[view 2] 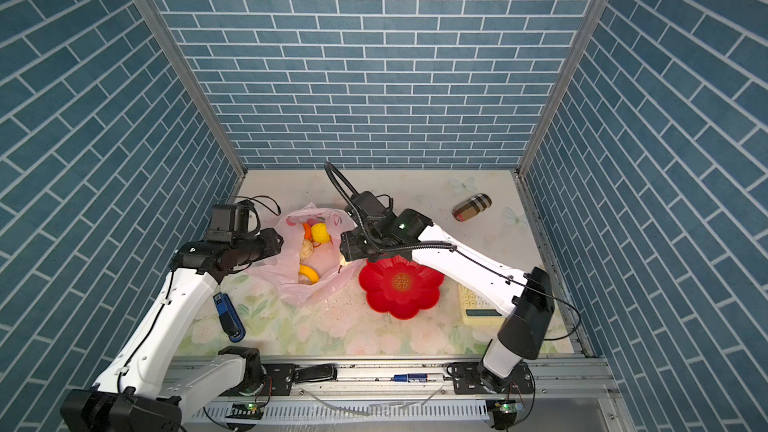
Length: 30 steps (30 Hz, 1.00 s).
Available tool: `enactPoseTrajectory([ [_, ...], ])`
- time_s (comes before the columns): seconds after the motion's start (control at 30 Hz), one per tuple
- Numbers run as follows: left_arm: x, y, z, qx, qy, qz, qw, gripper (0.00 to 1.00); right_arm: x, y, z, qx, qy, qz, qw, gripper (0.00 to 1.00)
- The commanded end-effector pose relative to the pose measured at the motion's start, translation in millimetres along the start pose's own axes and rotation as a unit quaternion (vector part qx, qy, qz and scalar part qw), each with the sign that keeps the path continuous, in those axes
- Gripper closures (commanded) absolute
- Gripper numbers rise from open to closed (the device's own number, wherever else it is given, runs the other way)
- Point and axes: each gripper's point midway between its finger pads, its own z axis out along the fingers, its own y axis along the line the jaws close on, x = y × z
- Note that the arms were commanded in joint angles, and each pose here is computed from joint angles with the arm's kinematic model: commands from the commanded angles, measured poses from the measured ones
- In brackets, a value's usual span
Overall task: Take the fake fruits out of the plastic bag
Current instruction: 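Lift the cream bun out and lower it onto the red plate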
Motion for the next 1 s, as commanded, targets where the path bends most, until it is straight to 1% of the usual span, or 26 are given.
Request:
enactPoseTrajectory([
  [0.0, -7.2, -0.2, -0.2, -0.003, -0.007, 0.016, 1.0, 0.54, 24.1, -40.2, -18.1, 0.056, 0.009, 0.004, 0.998, 0.78],
  [0.1, -10.0, 1.1, 4.6, -0.007, -0.012, 0.028, 1.0, 0.55, 41.1, -62.3, -27.1, 0.07, 0.012, 0.016, 0.997, 0.78],
  [0.23, -10.9, 2.9, 7.1, -0.009, -0.019, 0.034, 0.999, 0.55, 59.6, -87.1, -24.3, 0.09, 0.029, 0.029, 0.995, 0.78],
  [0.37, -5.9, 4.5, 6.8, -0.008, -0.017, 0.037, 0.999, 0.54, 72.7, -105.1, -4.4, 0.103, 0.047, 0.043, 0.993, 0.78],
  [0.57, -1.0, 5.3, 9.6, -0.007, -0.008, 0.035, 0.999, 0.54, 87.5, -120.6, 34.8, 0.112, 0.072, 0.055, 0.99, 0.79],
  [0.83, -0.4, 7.5, 6.5, -0.011, -0.015, 0.036, 0.999, 0.52, 89.5, -137.9, 78.6, 0.132, 0.095, 0.062, 0.985, 0.77],
  [0.97, 0.3, 7.9, 6.6, -0.012, -0.014, 0.037, 0.999, 0.52, 91.7, -141.7, 96.6, 0.131, 0.108, 0.064, 0.983, 0.74],
])
